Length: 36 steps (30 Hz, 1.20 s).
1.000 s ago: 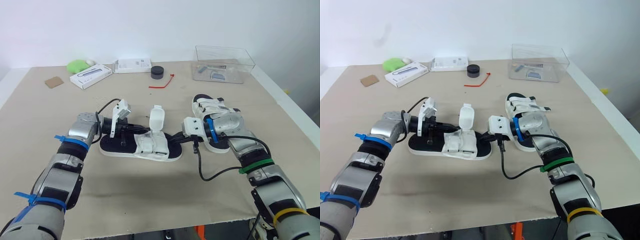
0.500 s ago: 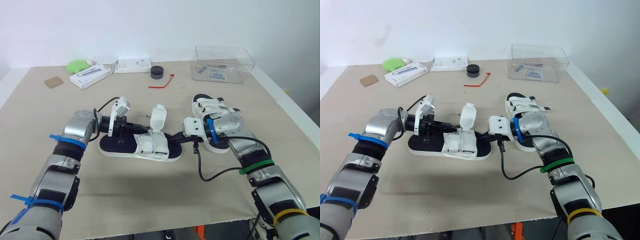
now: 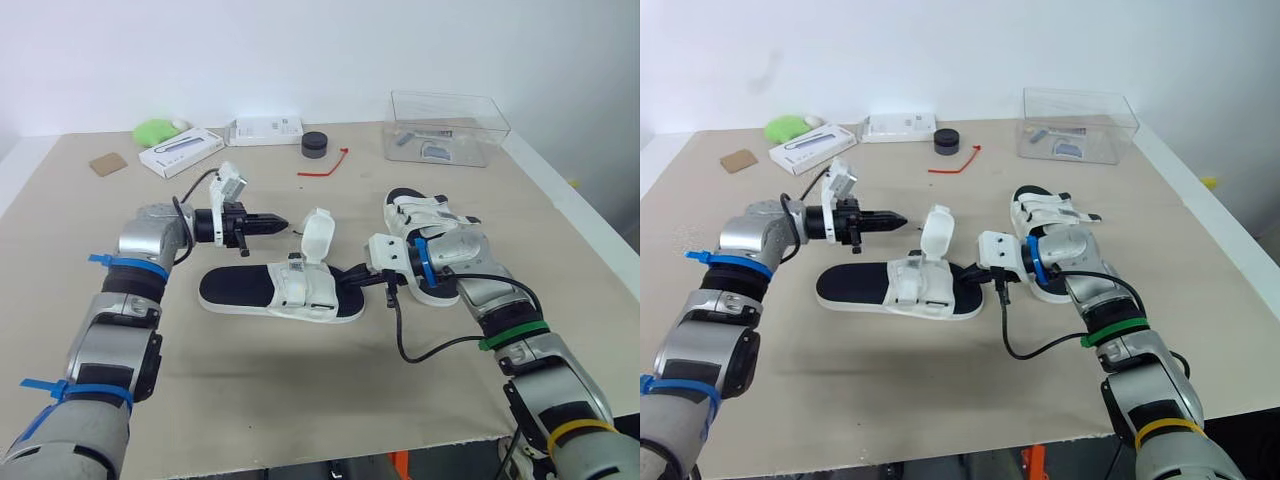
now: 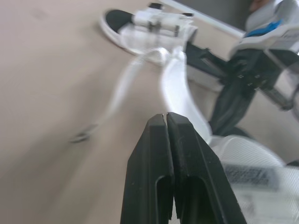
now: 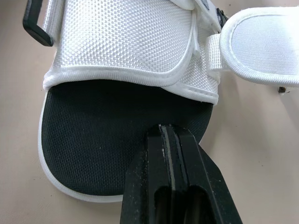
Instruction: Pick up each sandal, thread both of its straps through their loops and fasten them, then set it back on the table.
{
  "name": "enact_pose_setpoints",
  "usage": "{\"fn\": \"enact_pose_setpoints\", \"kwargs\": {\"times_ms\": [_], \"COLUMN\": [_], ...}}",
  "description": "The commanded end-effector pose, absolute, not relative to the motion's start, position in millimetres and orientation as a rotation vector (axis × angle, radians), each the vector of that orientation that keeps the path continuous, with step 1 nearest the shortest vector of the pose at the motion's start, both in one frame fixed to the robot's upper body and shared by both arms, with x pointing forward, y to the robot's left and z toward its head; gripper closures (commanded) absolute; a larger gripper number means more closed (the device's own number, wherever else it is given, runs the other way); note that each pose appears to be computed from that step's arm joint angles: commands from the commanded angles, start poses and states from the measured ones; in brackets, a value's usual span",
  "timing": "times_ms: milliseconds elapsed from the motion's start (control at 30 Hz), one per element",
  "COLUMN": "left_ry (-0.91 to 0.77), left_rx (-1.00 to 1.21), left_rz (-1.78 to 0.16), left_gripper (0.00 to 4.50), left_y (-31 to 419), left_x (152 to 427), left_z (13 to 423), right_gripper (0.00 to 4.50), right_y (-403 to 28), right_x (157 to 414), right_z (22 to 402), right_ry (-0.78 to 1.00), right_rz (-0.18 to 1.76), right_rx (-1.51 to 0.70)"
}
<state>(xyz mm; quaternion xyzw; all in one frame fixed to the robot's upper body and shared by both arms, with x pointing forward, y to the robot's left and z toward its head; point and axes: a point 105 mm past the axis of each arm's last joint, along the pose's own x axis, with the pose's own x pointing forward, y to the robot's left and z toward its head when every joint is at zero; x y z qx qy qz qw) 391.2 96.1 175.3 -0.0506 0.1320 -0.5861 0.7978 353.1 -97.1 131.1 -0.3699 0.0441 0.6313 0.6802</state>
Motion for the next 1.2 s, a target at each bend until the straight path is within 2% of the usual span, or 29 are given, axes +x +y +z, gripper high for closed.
{"fn": "enact_pose_setpoints", "kwargs": {"times_ms": [33, 133, 200, 267, 367, 400, 633, 833, 1200], "left_ry": [0.28, 0.337, 0.36, 0.376, 0.39, 0.392, 0.366, 0.314, 0.251], "left_rx": [-0.124, -0.126, -0.119, -0.109, -0.14, -0.163, -0.369, -0.471, -0.411], "left_rz": [-1.298, -1.339, -1.33, -1.296, -1.315, -1.334, -1.363, -1.218, -1.115], "left_gripper": [3.82, 2.6, 1.59, 1.19, 0.2, 0.08, 0.08, 0.08, 0.08], "left_y": [87.1, 80.5, 76.1, 72.8, 65.7, 61.7, 37.7, 31.9, 22.9], "left_x": [391.9, 388.2, 390.6, 396.0, 395.9, 394.7, 397.5, 416.2, 429.0], "left_z": [189.5, 185.0, 180.9, 176.4, 177.0, 179.2, 204.2, 214.5, 209.6], "right_gripper": [4.5, 4.5, 4.5, 4.5, 4.5, 4.5, 4.5, 4.5, 4.5], "right_y": [-100.9, -102.4, -103.5, -104.4, -105.4, -105.7, -105.9, -106.4, -110.0], "right_x": [354.1, 354.5, 354.5, 354.6, 354.7, 354.8, 355.1, 355.9, 355.1], "right_z": [133.4, 133.5, 133.5, 133.3, 132.9, 132.7, 131.4, 132.7, 132.2], "right_ry": [0.1, 0.102, 0.103, 0.104, 0.107, 0.108, 0.11, 0.106, 0.11], "right_rz": [1.398, 1.393, 1.39, 1.387, 1.383, 1.382, 1.38, 1.376, 1.368], "right_rx": [-0.844, -0.848, -0.85, -0.85, -0.852, -0.853, -0.861, -0.87, -0.883]}}
